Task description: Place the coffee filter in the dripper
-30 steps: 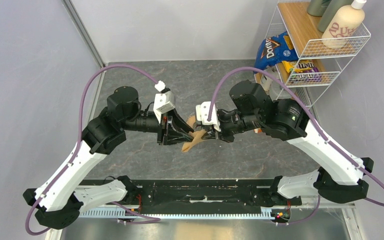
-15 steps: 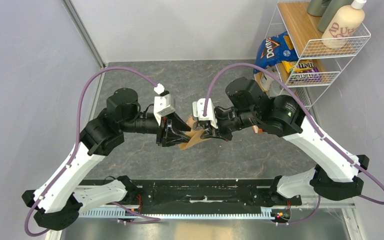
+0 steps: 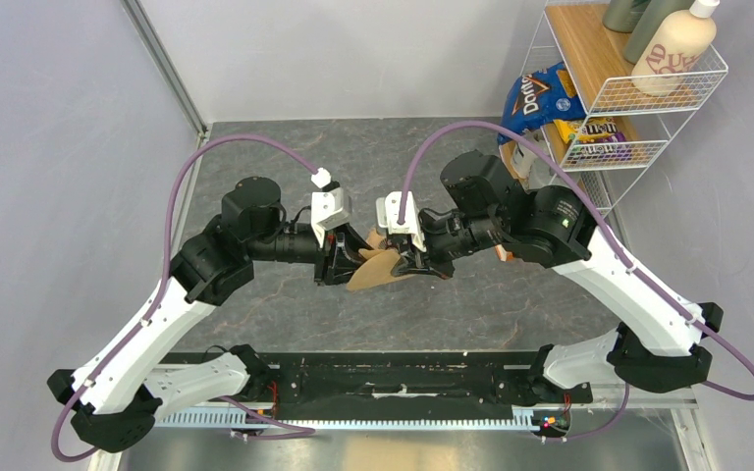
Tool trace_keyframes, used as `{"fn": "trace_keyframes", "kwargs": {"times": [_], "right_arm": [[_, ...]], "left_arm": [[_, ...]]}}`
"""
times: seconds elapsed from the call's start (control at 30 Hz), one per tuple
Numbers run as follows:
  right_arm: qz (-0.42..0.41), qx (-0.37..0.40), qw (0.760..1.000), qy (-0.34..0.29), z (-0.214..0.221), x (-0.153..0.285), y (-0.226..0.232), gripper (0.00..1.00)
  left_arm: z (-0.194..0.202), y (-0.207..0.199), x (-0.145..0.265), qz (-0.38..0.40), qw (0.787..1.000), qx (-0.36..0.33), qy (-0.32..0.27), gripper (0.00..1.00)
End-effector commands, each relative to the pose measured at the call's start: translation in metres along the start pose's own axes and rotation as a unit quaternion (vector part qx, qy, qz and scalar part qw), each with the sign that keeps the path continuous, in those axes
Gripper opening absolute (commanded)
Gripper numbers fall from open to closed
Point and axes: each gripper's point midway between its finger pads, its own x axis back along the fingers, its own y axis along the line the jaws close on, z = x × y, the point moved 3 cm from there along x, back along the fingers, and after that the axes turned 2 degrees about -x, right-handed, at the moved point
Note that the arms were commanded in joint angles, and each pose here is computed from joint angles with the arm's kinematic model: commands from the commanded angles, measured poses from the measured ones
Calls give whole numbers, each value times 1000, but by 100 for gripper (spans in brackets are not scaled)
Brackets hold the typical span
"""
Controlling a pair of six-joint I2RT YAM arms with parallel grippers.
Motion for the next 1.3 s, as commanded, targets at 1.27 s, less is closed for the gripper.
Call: {"fn": "trace_keyframes", "kwargs": {"times": [1.27], "right_arm": [[3,-48,998,-35,-11,11,-8,0]], "left_arm": [[-13,9,-9,-14,997,69,-43,31]]}}
